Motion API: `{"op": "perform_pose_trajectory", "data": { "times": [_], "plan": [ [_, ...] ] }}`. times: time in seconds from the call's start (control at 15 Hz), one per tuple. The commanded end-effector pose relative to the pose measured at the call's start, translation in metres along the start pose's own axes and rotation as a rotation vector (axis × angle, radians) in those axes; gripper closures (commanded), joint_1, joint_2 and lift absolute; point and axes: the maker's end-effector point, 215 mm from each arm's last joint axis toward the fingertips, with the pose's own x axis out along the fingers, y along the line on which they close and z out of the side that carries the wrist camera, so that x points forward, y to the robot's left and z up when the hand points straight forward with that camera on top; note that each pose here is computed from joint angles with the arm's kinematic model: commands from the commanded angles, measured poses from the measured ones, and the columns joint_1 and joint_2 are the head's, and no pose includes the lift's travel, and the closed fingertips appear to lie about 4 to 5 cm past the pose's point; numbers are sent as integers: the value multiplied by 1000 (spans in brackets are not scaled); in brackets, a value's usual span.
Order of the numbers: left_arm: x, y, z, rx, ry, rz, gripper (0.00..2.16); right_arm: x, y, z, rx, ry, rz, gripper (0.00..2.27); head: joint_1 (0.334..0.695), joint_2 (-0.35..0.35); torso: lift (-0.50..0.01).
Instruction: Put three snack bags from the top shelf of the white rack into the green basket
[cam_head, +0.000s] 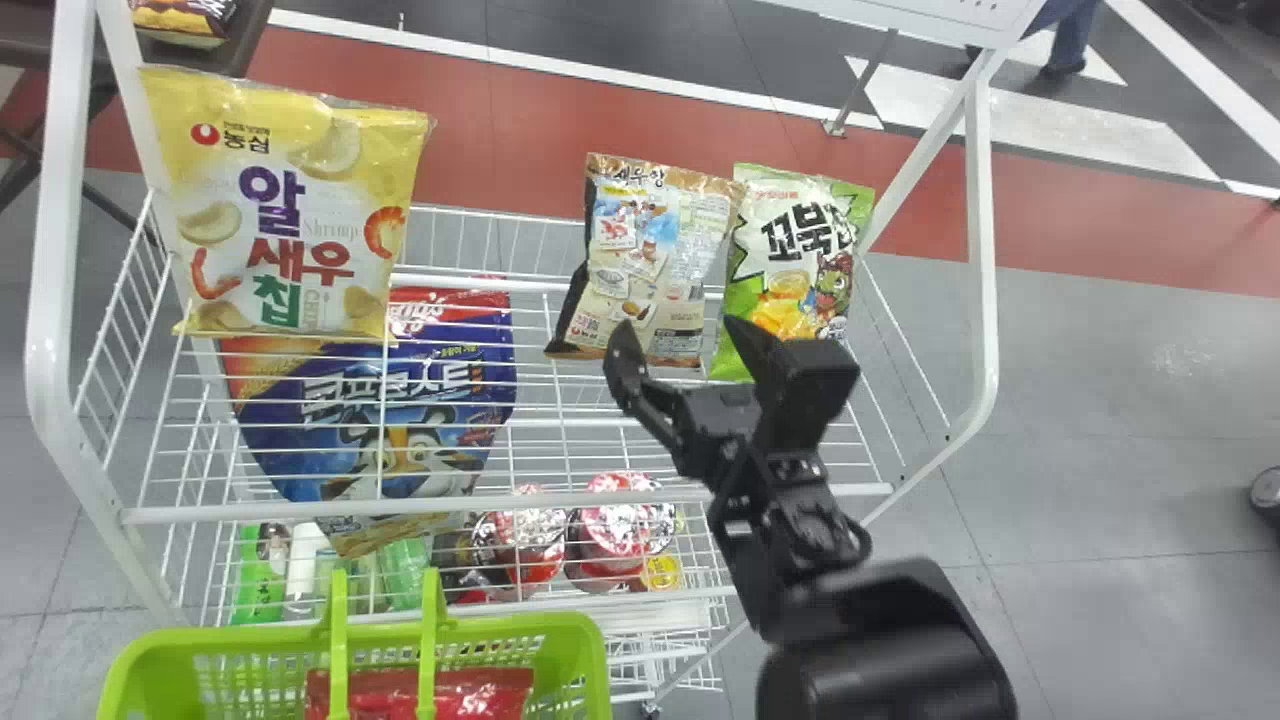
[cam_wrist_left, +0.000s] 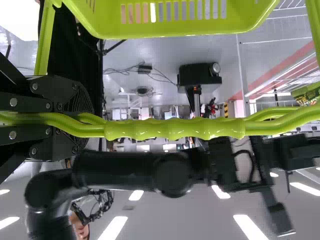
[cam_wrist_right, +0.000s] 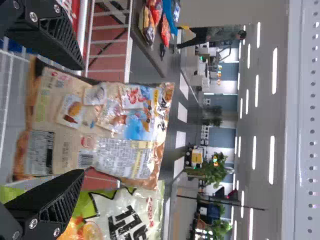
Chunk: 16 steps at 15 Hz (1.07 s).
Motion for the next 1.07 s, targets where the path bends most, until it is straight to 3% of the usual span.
{"op": "perform_pose_trajectory", "data": {
  "times": [0.0,0.27,0.33,0.47,0.6,1.0],
  "plan": [
    [3,-1,-2,1,10,-5,2152,36,-4,0,3,3,-34,87,695,-350,0],
    [2,-2,-3,2,18,-1,2152,70,-16,-8,7,36,-36,100,695,-350,0],
    [3,-2,-2,1,21,-2,2152,69,-22,-14,11,56,-38,373,695,-350,0],
    [0,-1,-1,0,21,4,2152,67,-16,-33,15,115,-9,1959,695,-350,0],
    [0,0,-1,-3,21,5,2152,57,-8,-32,15,91,26,2132,695,-350,0],
    [2,1,3,9,28,12,2152,16,5,15,8,-40,67,2132,695,-350,0]
  ]
}}
